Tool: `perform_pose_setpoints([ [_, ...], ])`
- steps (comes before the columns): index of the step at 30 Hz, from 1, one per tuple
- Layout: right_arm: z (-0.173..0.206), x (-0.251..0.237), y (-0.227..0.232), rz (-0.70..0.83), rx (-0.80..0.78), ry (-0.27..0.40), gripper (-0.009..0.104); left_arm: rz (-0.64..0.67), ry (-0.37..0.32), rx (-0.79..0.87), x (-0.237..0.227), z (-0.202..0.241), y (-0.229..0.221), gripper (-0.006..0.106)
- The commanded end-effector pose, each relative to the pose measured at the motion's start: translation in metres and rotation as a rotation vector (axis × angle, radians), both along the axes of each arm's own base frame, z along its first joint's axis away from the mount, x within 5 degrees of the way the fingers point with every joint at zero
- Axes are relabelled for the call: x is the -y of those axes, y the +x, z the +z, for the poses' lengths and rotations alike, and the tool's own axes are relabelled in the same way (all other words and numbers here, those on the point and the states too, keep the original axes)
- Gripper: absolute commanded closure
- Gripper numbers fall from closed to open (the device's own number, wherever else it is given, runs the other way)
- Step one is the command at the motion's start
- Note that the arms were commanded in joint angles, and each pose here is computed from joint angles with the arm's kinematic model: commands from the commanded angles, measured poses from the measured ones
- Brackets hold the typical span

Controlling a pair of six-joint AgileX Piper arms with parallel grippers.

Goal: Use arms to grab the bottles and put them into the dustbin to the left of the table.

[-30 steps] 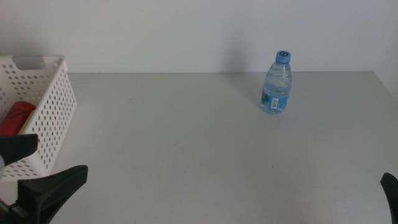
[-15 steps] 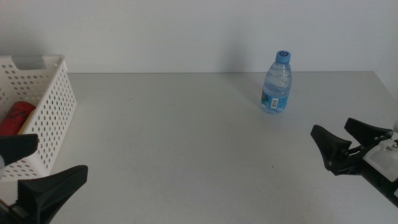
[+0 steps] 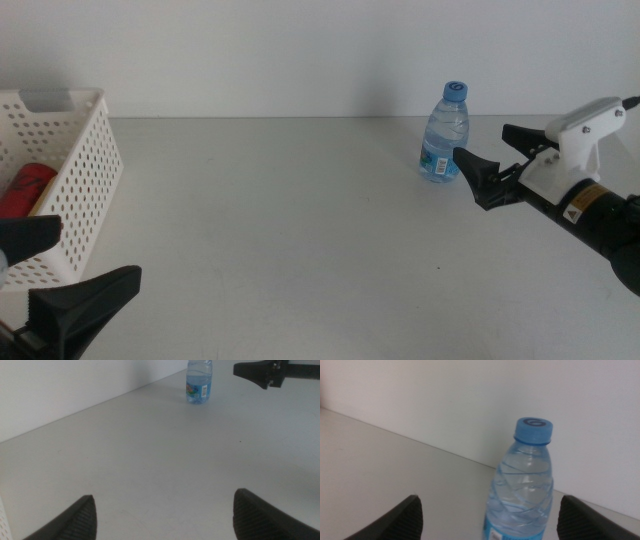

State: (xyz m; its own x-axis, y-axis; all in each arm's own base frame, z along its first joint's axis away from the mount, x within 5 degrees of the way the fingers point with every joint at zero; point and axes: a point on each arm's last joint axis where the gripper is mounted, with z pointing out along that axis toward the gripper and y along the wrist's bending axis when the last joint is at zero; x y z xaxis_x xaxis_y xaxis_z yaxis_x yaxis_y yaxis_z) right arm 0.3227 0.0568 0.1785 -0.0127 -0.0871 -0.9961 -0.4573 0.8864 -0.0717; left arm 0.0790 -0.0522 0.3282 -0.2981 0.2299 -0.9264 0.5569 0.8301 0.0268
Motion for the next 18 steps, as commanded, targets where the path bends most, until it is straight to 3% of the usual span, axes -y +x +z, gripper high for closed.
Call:
perform_pose_setpoints([
  [1,0.022,0.001,0.023,-0.026,0.077,-0.015,0.001,0.001,-0.060,0.076,0.001,0.014,0.002,0.007],
  [8,0.023,-0.007,0.074,-0.015,0.102,-0.017,0.001,0.001,-0.060,0.076,0.001,0.014,0.002,0.007],
  [14,0.016,-0.016,0.108,0.001,0.094,0.074,0.001,0.001,-0.060,0.076,0.001,0.014,0.002,0.007],
  [18,0.011,-0.023,0.126,0.003,0.084,0.053,0.006,0.001,-0.060,0.076,0.001,0.014,0.002,0.007],
])
